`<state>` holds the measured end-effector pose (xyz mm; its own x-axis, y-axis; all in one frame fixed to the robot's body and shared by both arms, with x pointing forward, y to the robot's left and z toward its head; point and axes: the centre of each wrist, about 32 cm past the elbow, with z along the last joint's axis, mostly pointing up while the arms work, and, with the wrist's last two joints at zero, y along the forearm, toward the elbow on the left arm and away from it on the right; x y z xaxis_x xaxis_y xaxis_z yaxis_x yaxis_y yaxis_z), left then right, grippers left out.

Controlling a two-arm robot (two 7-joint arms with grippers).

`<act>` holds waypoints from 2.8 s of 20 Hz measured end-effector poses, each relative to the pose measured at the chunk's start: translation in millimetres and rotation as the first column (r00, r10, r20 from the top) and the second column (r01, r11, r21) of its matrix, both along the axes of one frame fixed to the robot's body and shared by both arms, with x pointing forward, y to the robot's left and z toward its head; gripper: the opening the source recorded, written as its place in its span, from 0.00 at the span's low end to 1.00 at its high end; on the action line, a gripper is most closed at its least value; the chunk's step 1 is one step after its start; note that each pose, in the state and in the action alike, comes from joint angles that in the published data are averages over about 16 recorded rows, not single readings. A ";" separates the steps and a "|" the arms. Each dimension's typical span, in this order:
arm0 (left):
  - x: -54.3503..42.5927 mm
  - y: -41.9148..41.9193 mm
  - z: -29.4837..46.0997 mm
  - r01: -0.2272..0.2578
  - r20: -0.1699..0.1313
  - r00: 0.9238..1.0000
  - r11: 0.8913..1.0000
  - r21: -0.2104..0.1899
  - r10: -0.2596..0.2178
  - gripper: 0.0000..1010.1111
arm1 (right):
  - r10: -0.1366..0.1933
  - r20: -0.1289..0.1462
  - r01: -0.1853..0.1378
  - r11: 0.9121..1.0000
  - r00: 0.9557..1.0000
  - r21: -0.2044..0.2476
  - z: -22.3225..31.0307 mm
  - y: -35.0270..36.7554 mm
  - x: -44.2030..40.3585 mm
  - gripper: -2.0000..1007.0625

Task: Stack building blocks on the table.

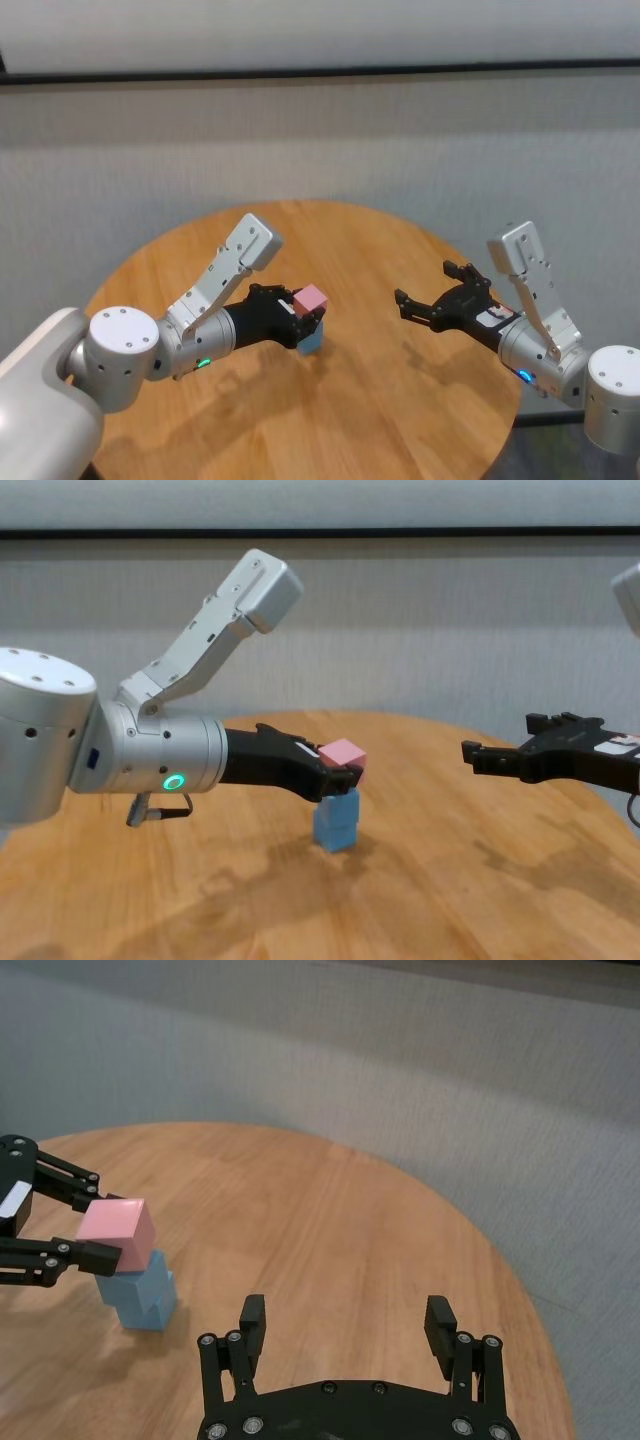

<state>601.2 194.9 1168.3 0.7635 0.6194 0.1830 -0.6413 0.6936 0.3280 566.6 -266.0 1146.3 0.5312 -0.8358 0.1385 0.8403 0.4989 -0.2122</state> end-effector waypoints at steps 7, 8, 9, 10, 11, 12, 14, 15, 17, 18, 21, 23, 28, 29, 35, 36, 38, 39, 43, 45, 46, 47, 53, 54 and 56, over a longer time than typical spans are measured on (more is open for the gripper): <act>2.0 -1.1 0.4 -0.003 -0.007 1.000 1.000 -0.004 0.003 0.42 | 0.000 0.000 0.000 1.000 1.000 0.000 0.0 0.0 0.0 0.99; 2.2 -1.2 0.4 -0.004 -0.008 1.000 1.000 -0.005 0.004 0.43 | 0.000 0.000 0.000 1.000 1.000 0.000 0.0 0.0 0.0 0.99; 2.5 -1.2 0.4 -0.005 -0.009 1.000 1.000 -0.006 0.005 0.45 | 0.000 0.000 0.000 1.000 1.000 0.000 0.0 0.0 0.0 0.99; 2.8 -1.3 0.4 -0.006 -0.010 1.000 1.000 -0.007 0.006 0.47 | 0.000 0.000 0.000 1.000 1.000 0.000 0.0 0.0 0.0 0.99; 3.0 -1.3 0.4 -0.007 -0.011 1.000 1.000 -0.008 0.007 0.49 | 0.000 0.000 0.000 1.000 1.000 0.000 0.0 0.0 0.0 0.99; 3.2 -1.3 0.6 -0.008 -0.011 1.000 1.000 -0.009 0.008 0.51 | 0.000 0.000 0.000 1.000 1.000 0.000 0.0 0.0 0.0 0.99; 3.5 -1.3 1.1 -0.010 -0.011 1.000 1.000 -0.012 0.010 0.56 | 0.000 0.000 0.000 1.000 1.000 0.000 0.0 0.0 0.0 0.99; 3.5 -1.2 1.5 -0.011 -0.011 1.000 1.000 -0.014 0.011 0.59 | 0.000 0.000 0.000 1.000 1.000 0.000 0.0 0.0 0.0 0.99; 3.2 -0.7 3.1 -0.013 -0.008 1.000 1.000 -0.021 0.013 0.66 | 0.000 0.000 0.000 1.000 1.000 0.000 0.0 0.0 0.0 0.99; 2.8 -0.3 4.4 -0.014 -0.005 1.000 1.000 -0.025 0.014 0.69 | 0.000 0.000 0.000 1.000 1.000 0.000 0.0 0.0 0.0 0.99; 0.9 1.8 9.4 -0.019 0.009 1.000 0.999 -0.038 0.019 0.79 | 0.000 0.000 0.000 1.000 1.000 0.000 0.0 0.0 0.0 0.99; -0.8 4.1 14.0 -0.025 0.022 0.999 0.999 -0.046 0.026 0.85 | 0.000 0.000 0.000 1.000 1.000 0.000 0.0 0.0 0.0 0.99; -6.0 13.9 26.6 -0.050 0.060 0.997 0.997 -0.061 0.054 0.94 | 0.000 0.000 0.000 1.000 1.000 0.000 0.0 0.0 0.0 0.99; -7.2 16.4 29.0 -0.057 0.068 0.996 0.996 -0.062 0.061 0.96 | 0.000 0.000 0.000 1.000 1.000 0.000 0.0 0.0 0.0 0.99; -13.9 34.8 35.9 -0.111 0.103 0.988 0.992 -0.058 0.116 0.99 | 0.000 0.000 0.000 1.000 1.000 0.000 0.0 0.0 0.0 0.99; -14.8 38.0 35.5 -0.119 0.109 0.986 0.991 -0.058 0.125 0.99 | 0.000 0.000 0.000 1.000 1.000 0.000 0.0 0.0 0.0 0.99; -16.7 44.1 34.1 -0.135 0.118 0.983 0.989 -0.057 0.141 0.99 | 0.000 0.000 0.000 1.000 1.000 0.000 0.0 0.0 0.0 0.99; -17.5 46.7 32.9 -0.141 0.121 0.982 0.988 -0.057 0.147 0.99 | 0.000 0.000 0.000 1.000 1.000 0.000 0.0 0.0 0.0 0.99; -20.2 55.2 27.9 -0.162 0.128 0.977 0.985 -0.057 0.168 0.99 | 0.000 0.000 0.000 1.000 1.000 0.000 0.0 0.0 0.0 0.99; -21.4 58.0 25.5 -0.168 0.130 0.976 0.984 -0.059 0.174 0.99 | 0.000 0.000 0.000 1.000 1.000 0.000 0.0 0.0 0.0 0.99; -21.8 59.0 24.4 -0.170 0.131 0.976 0.984 -0.060 0.176 0.99 | 0.000 0.000 0.000 1.000 1.000 0.000 0.0 0.0 0.0 0.99; -22.2 59.7 23.6 -0.171 0.132 0.975 0.983 -0.062 0.178 0.99 | 0.000 0.000 0.000 1.000 1.000 0.000 0.0 0.0 0.0 0.99; -22.7 60.6 22.2 -0.172 0.135 0.975 0.983 -0.066 0.180 0.99 | 0.000 0.000 0.000 1.000 1.000 0.000 0.0 0.0 0.0 0.99; -22.6 60.5 22.3 -0.172 0.134 0.975 0.983 -0.066 0.180 0.99 | 0.000 0.000 0.000 1.000 1.000 0.000 0.0 0.0 0.0 0.99; -22.4 60.2 22.6 -0.173 0.132 0.975 0.983 -0.064 0.180 0.99 | 0.000 0.000 0.000 1.000 1.000 0.000 0.0 0.0 0.0 0.99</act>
<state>578.8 255.1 1190.9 0.6116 0.7533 0.2418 -0.7911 0.5796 0.1953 566.6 -266.0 1146.3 0.5313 -0.8358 0.1384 0.8402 0.4990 -0.2122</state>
